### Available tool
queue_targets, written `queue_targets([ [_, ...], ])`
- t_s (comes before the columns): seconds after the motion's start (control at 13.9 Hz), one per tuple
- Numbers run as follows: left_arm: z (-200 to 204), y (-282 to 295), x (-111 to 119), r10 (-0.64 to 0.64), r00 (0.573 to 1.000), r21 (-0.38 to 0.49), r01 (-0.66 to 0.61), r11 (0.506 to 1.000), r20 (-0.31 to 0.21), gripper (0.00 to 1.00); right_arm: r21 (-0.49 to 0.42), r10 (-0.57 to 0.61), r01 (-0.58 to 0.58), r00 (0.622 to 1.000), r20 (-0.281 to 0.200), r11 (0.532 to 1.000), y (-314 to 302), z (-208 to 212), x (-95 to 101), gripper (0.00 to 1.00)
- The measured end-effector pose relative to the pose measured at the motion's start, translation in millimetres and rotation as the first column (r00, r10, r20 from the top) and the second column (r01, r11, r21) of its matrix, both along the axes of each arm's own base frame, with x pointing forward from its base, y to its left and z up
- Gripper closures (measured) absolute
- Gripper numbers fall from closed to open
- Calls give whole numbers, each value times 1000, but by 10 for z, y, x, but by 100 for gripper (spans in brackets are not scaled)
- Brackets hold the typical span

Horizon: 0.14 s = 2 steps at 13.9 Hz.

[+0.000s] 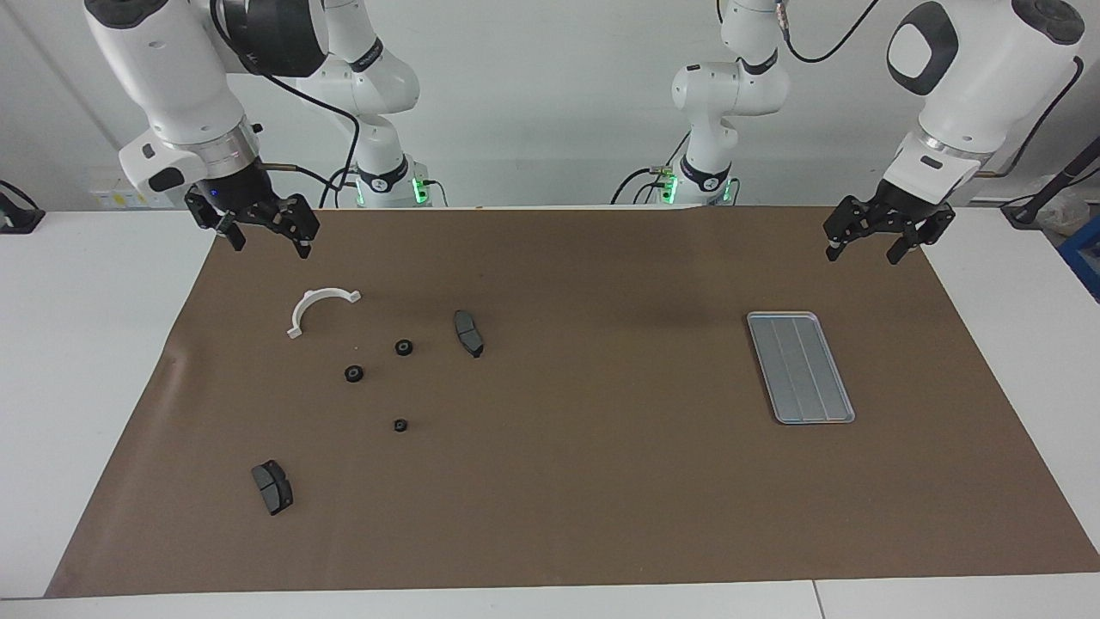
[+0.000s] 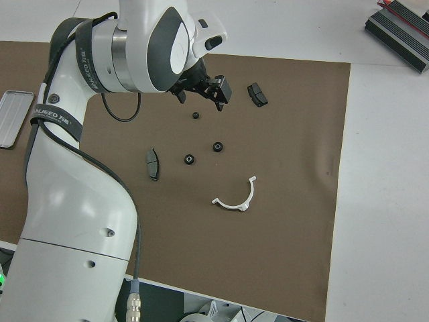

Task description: Place bearing gear from tray to pile

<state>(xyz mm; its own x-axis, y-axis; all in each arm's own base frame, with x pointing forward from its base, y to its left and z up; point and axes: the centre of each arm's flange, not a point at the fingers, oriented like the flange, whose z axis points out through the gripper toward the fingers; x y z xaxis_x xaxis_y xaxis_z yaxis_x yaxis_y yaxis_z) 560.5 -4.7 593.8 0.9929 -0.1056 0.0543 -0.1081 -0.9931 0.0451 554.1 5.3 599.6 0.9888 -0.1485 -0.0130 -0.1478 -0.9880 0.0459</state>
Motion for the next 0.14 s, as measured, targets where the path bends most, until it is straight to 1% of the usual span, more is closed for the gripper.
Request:
queue_targets([
  [0.14, 0, 0, 0, 0, 1000, 0, 0, 1000, 0, 0, 0, 0, 0, 1000, -1, 1000, 1, -4, -10, 0],
])
